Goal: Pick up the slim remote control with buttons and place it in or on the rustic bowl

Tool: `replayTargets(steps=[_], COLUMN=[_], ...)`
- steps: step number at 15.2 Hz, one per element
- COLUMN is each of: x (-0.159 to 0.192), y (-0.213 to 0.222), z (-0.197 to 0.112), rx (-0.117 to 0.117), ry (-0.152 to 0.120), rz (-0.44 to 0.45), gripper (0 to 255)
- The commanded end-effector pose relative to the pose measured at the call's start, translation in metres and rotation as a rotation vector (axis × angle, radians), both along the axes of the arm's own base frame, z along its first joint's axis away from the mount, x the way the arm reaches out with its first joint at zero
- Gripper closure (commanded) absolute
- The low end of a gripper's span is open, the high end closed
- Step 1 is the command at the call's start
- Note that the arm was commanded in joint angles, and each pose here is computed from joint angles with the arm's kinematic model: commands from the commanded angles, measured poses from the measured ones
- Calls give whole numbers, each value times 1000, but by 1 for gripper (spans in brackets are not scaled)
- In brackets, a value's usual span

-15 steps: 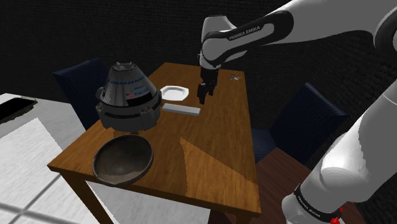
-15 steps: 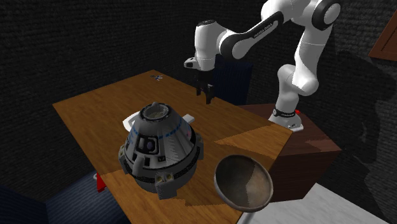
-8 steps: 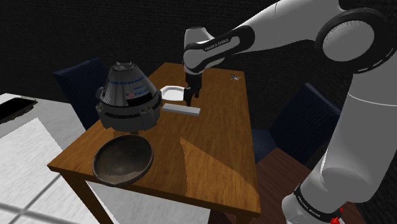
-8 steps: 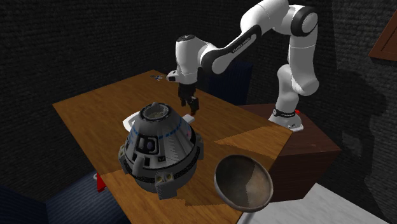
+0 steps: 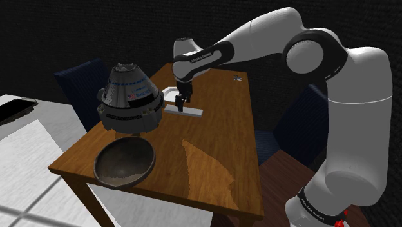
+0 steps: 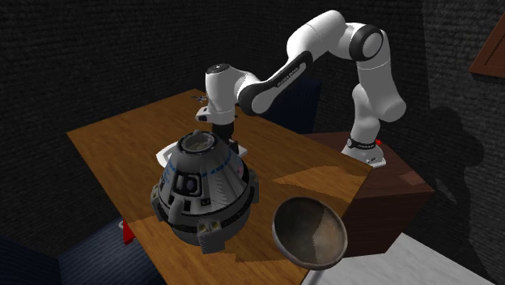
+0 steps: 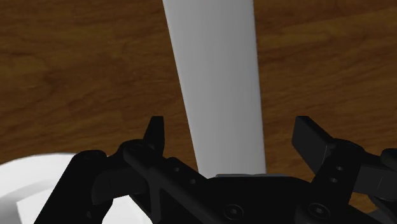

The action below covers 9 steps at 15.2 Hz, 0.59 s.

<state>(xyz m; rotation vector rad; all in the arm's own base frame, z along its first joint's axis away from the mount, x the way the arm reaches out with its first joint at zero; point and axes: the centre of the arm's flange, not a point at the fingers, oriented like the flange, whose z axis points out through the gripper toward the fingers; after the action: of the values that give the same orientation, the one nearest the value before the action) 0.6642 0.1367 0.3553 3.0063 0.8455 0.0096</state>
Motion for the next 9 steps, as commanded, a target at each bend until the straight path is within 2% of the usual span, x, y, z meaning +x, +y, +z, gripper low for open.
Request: replayTargets(steps=[1,5,9], x=[1,1,1], y=[0,0,0], z=[-10,-29,-29], rx=[0,0,0], ry=[-1,-1,-1], rz=[1,1,1], gripper=[0,0,0])
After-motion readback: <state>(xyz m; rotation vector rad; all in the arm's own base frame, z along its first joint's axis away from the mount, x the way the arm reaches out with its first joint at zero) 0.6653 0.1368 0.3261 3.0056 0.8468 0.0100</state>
